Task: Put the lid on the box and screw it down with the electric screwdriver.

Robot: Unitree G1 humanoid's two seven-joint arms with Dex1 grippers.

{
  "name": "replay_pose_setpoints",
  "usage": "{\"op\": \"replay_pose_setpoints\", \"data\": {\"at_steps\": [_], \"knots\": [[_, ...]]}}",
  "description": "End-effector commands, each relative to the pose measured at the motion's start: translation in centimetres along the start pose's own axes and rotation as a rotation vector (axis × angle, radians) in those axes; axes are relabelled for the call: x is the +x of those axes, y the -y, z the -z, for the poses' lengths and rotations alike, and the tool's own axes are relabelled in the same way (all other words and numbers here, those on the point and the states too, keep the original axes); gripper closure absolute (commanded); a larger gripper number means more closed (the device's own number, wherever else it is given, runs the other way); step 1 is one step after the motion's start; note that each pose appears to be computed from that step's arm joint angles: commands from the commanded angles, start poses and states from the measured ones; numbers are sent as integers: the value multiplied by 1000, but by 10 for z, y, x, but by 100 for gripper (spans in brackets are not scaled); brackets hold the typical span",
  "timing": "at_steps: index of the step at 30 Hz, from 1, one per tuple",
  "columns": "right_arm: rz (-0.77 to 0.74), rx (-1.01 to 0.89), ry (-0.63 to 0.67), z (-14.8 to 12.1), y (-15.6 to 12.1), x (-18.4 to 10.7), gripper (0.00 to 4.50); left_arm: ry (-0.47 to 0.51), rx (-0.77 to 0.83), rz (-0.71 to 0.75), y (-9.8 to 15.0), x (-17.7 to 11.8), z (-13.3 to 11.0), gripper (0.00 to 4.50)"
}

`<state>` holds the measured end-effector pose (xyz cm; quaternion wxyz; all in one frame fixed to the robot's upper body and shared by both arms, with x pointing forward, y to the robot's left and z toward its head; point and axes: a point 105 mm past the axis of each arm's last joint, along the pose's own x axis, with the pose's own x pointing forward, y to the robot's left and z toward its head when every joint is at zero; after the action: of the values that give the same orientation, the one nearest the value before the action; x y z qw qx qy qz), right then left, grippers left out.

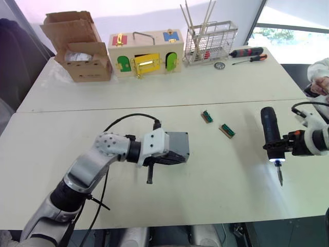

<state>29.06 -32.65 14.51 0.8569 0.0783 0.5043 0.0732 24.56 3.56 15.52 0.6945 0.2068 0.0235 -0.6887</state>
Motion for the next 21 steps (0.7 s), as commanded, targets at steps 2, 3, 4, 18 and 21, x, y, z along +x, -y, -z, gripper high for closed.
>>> {"op": "replay_pose_setpoints", "data": {"at_steps": [2,3,4,18,21], "knots": [[24,-33,47,-19,8,-2,273,-1,20,-22,2,-4,-5,450],[23,-38,40,-20,10,1,273,-4,12,-35,1,-6,-4,450],[23,-40,34,-20,11,3,273,-4,1,-47,0,-7,-3,450],[85,-257,126,-55,16,-8,4,-63,-145,-321,-40,-70,24,450],[107,-521,311,-93,-6,-30,4,-141,-166,-362,-42,-85,42,450]]}}
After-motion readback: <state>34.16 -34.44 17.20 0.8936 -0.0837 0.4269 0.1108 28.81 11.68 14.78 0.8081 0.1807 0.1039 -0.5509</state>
